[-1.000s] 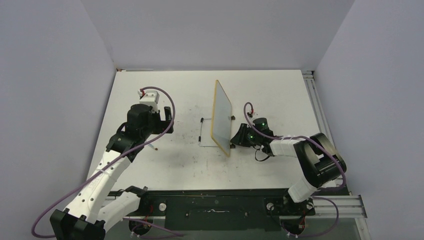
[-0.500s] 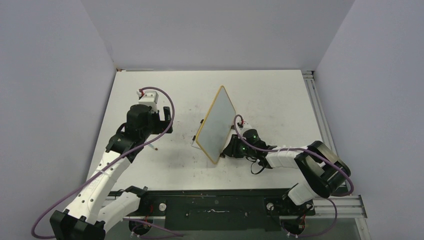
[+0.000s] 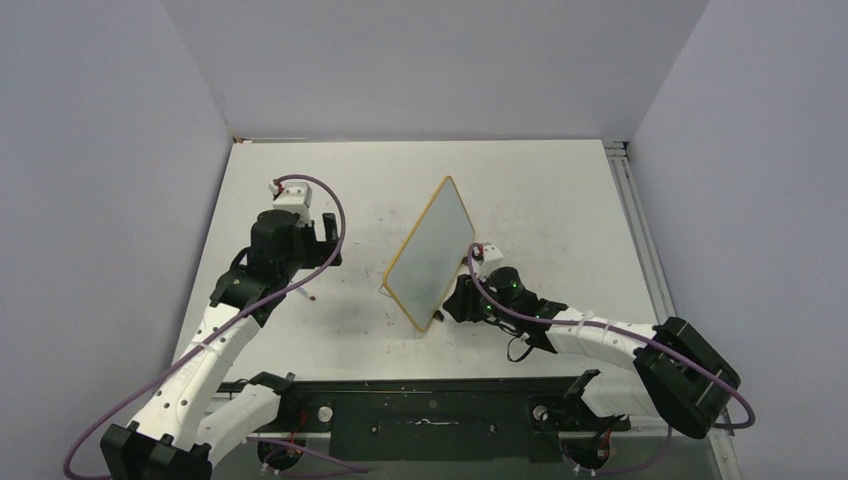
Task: Write a sentence on the whiteboard
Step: Move the whiteboard stand to the center of the board.
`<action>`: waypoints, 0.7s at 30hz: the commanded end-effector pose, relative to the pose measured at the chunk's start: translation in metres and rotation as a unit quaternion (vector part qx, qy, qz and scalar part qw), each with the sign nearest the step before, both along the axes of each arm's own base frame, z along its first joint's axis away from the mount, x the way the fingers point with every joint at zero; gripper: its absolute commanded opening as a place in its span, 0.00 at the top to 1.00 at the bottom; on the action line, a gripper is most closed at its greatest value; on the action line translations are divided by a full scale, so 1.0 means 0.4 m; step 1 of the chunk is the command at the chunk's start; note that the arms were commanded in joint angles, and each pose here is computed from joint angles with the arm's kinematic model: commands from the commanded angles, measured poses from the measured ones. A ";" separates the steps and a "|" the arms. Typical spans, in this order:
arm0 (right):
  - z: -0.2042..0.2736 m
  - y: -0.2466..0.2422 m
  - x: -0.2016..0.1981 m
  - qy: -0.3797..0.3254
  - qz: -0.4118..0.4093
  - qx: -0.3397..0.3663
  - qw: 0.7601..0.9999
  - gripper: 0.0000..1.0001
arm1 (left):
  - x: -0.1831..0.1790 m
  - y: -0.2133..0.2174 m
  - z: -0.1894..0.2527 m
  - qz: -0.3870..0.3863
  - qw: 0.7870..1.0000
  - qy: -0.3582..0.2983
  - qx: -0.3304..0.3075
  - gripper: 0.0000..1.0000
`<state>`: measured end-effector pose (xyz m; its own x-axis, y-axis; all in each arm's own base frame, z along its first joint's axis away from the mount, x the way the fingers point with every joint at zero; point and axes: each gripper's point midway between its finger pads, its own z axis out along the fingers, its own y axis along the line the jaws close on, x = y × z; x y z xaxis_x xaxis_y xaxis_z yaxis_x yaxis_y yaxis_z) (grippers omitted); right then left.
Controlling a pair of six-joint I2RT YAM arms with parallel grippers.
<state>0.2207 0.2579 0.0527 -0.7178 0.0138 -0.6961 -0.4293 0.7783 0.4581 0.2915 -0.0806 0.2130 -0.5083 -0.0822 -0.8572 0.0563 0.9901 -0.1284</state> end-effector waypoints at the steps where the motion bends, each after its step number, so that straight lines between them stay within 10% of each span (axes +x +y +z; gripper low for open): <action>1: 0.034 -0.008 -0.012 -0.072 0.059 -0.037 0.995 0.55 | 0.017 0.007 0.041 0.010 0.999 -0.032 -0.010 0.09; 21: -0.015 0.100 0.005 -0.153 0.143 -0.133 0.969 0.57 | 0.040 0.042 0.032 0.029 0.993 -0.018 -0.115 0.08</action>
<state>0.2040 0.2765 0.0256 -0.5171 -0.3844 -0.7647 -0.7112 0.6901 0.1341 0.3010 -0.0578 0.2102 -0.5131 -0.2857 -0.8094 -0.0328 0.9488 -0.3142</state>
